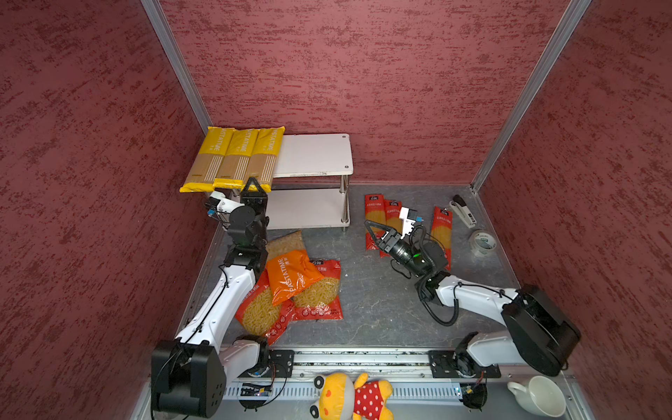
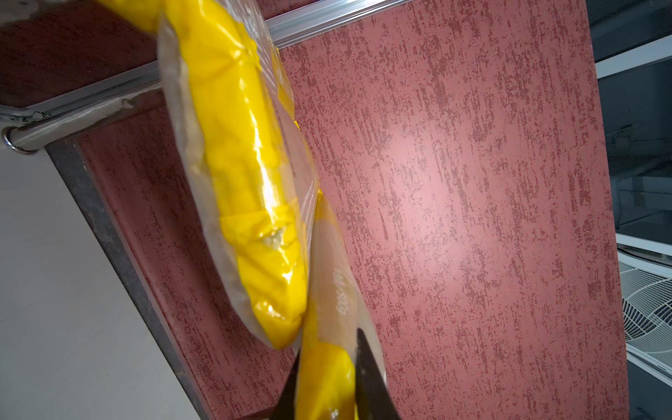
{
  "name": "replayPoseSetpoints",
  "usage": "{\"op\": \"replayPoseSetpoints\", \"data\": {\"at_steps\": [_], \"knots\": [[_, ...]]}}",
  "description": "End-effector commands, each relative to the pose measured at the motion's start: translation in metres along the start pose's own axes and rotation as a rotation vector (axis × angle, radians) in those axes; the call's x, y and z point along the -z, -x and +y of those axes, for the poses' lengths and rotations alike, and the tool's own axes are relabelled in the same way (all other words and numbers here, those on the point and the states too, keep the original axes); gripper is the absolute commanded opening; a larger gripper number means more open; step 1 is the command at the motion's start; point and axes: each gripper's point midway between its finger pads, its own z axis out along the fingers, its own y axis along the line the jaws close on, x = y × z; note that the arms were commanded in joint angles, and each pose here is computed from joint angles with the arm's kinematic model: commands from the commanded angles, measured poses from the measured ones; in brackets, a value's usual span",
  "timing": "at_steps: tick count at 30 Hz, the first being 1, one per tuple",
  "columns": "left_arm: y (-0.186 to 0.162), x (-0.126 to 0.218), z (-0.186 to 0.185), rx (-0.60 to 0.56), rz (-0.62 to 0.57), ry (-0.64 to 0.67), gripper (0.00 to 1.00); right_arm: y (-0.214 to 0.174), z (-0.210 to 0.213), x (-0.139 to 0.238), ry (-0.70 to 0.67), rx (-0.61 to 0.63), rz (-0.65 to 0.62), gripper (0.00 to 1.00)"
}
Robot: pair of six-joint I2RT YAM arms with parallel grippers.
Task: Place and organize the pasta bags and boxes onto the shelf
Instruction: 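Open the left gripper to release the yellow pack on the shelf, then withdraw the left gripper while the right gripper reaches toward red spaghetti packs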
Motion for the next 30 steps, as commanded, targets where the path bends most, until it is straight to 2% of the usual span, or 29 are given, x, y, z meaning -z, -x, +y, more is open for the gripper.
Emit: {"op": "replayPoseSetpoints", "data": {"at_steps": [1,5,10,13,22,30], "knots": [[0.007,-0.003,0.003,0.013,-0.029,0.003,0.19,0.006,0.006,0.001,0.022,0.004,-0.023,0.50],[0.003,0.003,0.005,0.004,0.004,0.000,0.56,0.005,0.004,0.001,0.017,0.005,-0.021,0.50],[-0.005,0.016,0.017,-0.014,0.066,0.027,0.71,0.004,0.001,0.000,0.014,0.004,-0.019,0.50],[-0.008,0.029,0.021,-0.027,0.099,0.026,0.75,0.003,0.001,-0.001,0.015,0.004,-0.018,0.50],[-0.008,0.086,0.025,-0.122,0.180,0.004,0.75,0.000,-0.005,-0.005,0.016,-0.010,-0.005,0.50],[-0.059,0.126,0.079,-0.212,0.333,0.120,0.73,-0.006,-0.018,-0.011,-0.012,-0.021,0.021,0.50]]}}
